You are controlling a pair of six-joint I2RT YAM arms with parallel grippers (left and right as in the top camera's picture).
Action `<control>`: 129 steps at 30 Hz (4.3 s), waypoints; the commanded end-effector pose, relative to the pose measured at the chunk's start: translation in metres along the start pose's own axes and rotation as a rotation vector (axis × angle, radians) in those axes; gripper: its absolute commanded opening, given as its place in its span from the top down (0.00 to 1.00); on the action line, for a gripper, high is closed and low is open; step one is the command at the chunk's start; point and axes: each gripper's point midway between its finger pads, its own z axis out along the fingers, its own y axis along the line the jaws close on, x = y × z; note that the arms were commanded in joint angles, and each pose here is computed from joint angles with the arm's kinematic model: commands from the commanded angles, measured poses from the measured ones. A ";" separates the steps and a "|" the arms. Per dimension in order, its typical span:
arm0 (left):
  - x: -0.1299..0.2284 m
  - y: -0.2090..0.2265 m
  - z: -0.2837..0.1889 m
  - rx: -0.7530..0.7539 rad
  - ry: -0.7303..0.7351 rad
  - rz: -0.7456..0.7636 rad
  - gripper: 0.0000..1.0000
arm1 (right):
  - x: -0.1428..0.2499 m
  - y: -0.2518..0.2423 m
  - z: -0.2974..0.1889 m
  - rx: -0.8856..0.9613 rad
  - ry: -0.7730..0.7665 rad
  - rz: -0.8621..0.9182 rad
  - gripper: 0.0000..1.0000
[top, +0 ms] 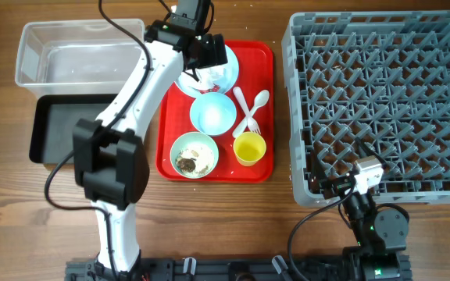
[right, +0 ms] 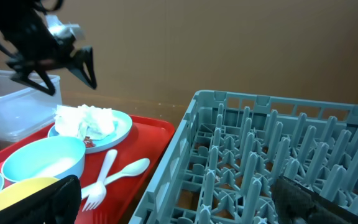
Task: Sort waste into correct bins and load items into the dishwasher rack
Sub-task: 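Reach the left gripper to the plate and grasp the crumpled tissue, then carry the tissue with the left gripper and drop it into the clear bin, then grasp the rim of the green bowl with the left gripper, then tip the green bowl over the black tray to dump the rice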
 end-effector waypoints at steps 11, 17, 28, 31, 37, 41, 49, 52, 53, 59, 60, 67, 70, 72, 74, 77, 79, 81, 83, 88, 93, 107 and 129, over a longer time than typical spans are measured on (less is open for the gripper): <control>0.017 0.017 0.084 -0.086 0.039 -0.042 0.00 | -0.002 0.002 0.000 -0.009 -0.008 -0.006 0.00; 0.032 0.024 0.100 -0.112 0.088 -0.037 0.10 | -0.002 0.002 0.000 -0.009 -0.008 -0.006 0.00; 0.023 0.023 0.087 -0.107 0.076 -0.033 0.96 | -0.002 0.002 0.000 -0.009 -0.008 -0.006 0.00; -0.021 0.014 0.034 -0.063 -0.019 -0.058 0.96 | -0.002 0.002 0.000 -0.009 -0.008 -0.006 0.00; -0.093 0.047 -0.084 -0.019 -0.220 -0.160 0.96 | -0.002 0.002 0.000 -0.009 -0.008 -0.006 0.00; -0.104 0.119 -0.084 -0.111 -0.205 -0.268 0.96 | -0.002 0.002 0.000 -0.009 -0.008 -0.005 0.00; -0.090 0.213 -0.028 -0.241 -0.086 -0.400 0.60 | -0.002 0.002 0.000 -0.009 -0.008 -0.006 0.00; -0.088 0.221 -0.026 -0.251 -0.073 -0.376 0.24 | -0.002 0.002 0.000 -0.009 -0.008 -0.005 0.00; -0.090 0.220 -0.031 -0.250 -0.077 -0.344 0.21 | -0.002 0.002 0.000 -0.009 -0.008 -0.006 0.00; -0.084 0.204 -0.088 -0.210 -0.076 -0.306 0.16 | -0.002 0.002 0.000 -0.009 -0.008 -0.006 0.00; -0.077 0.195 -0.104 -0.169 -0.060 -0.305 0.16 | -0.002 0.002 0.000 -0.009 -0.008 -0.006 0.00; -0.004 0.150 -0.214 -0.123 0.052 -0.246 0.21 | -0.002 0.002 0.000 -0.009 -0.008 -0.006 0.00; 0.034 0.127 -0.224 -0.129 0.170 -0.177 0.21 | -0.002 0.002 0.000 -0.009 -0.008 -0.006 0.00; 0.058 0.100 -0.218 -0.121 0.246 -0.089 0.21 | -0.002 0.002 0.000 -0.009 -0.008 -0.005 0.00; 0.085 0.068 -0.203 -0.107 0.311 0.021 0.21 | -0.002 0.002 0.000 -0.009 -0.008 -0.005 0.00; 0.123 0.037 -0.172 -0.100 0.384 0.144 0.20 | -0.002 0.002 0.000 -0.009 -0.008 -0.005 0.00; 0.150 0.030 -0.146 -0.119 0.430 0.152 0.20 | -0.002 0.002 0.000 -0.009 -0.008 -0.006 0.00; 0.173 0.027 -0.122 -0.116 0.471 0.156 0.21 | -0.002 0.002 0.000 -0.009 -0.008 -0.006 0.00; 0.189 0.021 -0.102 -0.093 0.484 0.128 0.24 | -0.002 0.002 0.000 -0.009 -0.008 -0.006 0.00; 0.217 0.013 -0.063 -0.069 0.463 0.094 0.31 | -0.002 0.002 0.000 -0.009 -0.008 -0.006 0.00; 0.224 0.015 -0.045 -0.060 0.439 0.067 0.38 | -0.002 0.002 0.000 -0.009 -0.008 -0.006 0.00; 0.234 0.012 -0.019 -0.046 0.422 0.078 0.59 | -0.002 0.002 0.000 -0.009 -0.008 -0.005 0.00; 0.225 0.004 -0.062 0.000 0.445 0.066 0.96 | -0.002 0.002 0.000 -0.009 -0.008 -0.006 0.00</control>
